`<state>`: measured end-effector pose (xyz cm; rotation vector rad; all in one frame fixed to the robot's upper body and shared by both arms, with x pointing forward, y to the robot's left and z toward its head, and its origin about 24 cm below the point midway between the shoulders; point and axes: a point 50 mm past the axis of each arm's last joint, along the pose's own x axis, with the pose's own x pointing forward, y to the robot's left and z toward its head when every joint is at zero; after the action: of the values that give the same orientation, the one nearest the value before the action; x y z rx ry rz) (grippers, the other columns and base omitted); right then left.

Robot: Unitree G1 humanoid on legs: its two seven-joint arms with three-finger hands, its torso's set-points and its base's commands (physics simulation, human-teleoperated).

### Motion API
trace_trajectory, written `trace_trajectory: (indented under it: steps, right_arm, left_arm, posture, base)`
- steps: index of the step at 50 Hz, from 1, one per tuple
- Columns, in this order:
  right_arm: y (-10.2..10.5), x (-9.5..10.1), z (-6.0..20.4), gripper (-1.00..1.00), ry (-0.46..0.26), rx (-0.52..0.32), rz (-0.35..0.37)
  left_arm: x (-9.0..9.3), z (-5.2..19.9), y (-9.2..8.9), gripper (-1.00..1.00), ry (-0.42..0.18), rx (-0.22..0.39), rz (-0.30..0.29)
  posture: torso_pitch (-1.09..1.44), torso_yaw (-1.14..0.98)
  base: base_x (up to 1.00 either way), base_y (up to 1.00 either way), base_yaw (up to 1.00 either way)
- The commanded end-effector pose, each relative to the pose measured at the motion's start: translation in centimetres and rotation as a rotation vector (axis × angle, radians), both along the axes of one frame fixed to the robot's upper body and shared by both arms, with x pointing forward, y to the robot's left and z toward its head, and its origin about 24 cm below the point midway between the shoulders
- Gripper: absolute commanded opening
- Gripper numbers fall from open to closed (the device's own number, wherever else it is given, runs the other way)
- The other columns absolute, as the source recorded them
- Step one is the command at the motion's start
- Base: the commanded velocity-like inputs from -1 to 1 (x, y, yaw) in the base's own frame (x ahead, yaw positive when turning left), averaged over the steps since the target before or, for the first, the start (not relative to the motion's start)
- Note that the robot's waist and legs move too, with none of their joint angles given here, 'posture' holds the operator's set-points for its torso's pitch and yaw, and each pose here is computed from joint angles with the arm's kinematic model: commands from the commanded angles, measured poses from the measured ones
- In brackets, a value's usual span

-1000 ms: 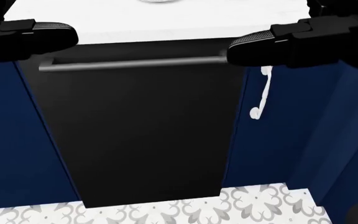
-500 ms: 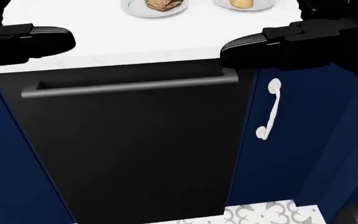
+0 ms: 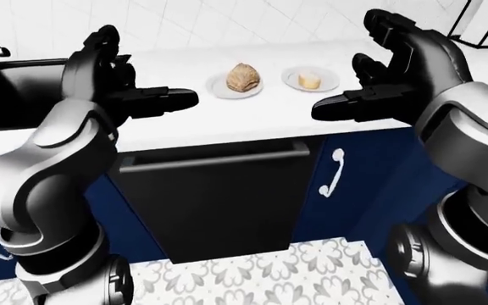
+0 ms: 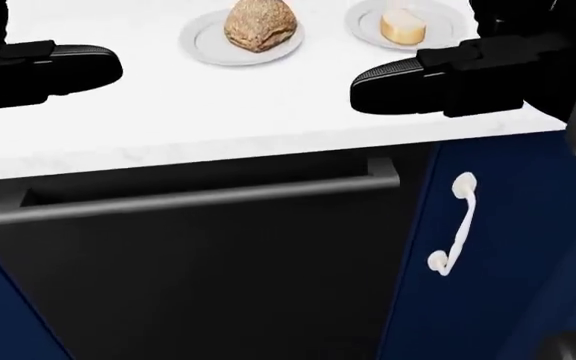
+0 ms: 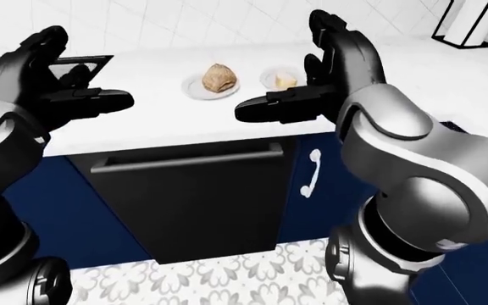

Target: Place all breads on the cutting board.

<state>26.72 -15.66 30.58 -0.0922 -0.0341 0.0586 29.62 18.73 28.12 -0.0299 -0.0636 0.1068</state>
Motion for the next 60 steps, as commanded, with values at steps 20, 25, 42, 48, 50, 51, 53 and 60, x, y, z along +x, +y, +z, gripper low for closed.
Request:
trace_trajectory:
  steps: [20,25,42,48,50,51,53,60]
  right_arm:
    - [-0.52,-0.54,1.29,1.0,-0.066,0.009,-0.034]
    - [-0.57,-0.5,1.47,1.0,-0.068,0.008,-0.034]
    - [-0.45,-0.42,0.72,1.0,-0.056,0.011,-0.036]
    - [-0.49,-0.37,0.63,1.0,-0.055,0.011,-0.042]
    - [-0.48,-0.38,0.59,1.0,-0.056,0.008,-0.044]
    - [-0.47,-0.37,0.51,1.0,-0.055,0.008,-0.045]
    - [-0.5,-0.36,0.53,1.0,-0.056,0.005,-0.045]
    - [-0.52,-0.31,0.61,1.0,-0.056,-0.005,-0.047]
  left_arm:
    - [-0.62,1.99,-0.64,1.0,-0.11,0.005,-0.029]
    - [-0.57,2.03,-0.69,1.0,-0.109,0.004,-0.03]
    - [-0.72,1.77,-0.71,1.0,-0.105,0.005,-0.033]
    - [-0.8,1.77,-0.76,1.0,-0.104,0.006,-0.034]
    - [-0.81,1.78,-0.78,1.0,-0.104,0.006,-0.034]
    - [-0.82,1.72,-0.78,1.0,-0.103,0.006,-0.034]
    - [-0.84,1.77,-0.76,1.0,-0.104,0.006,-0.033]
    - [-0.79,1.81,-0.81,1.0,-0.105,0.006,-0.035]
  posture:
    - [0.0,0.0]
    - [0.0,0.0]
    - [0.0,0.0]
    - [0.0,0.0]
    - [0.0,0.0]
    - [0.0,0.0]
    - [0.0,0.0]
    - [0.0,0.0]
  base:
    - [0.29,0.0,0.0]
    - [0.29,0.0,0.0]
    - [0.29,0.0,0.0]
    - [0.07,0.0,0.0]
    - [0.0,0.0,0.0]
    - [0.0,0.0,0.0]
    - [0.0,0.0,0.0]
    - [0.0,0.0,0.0]
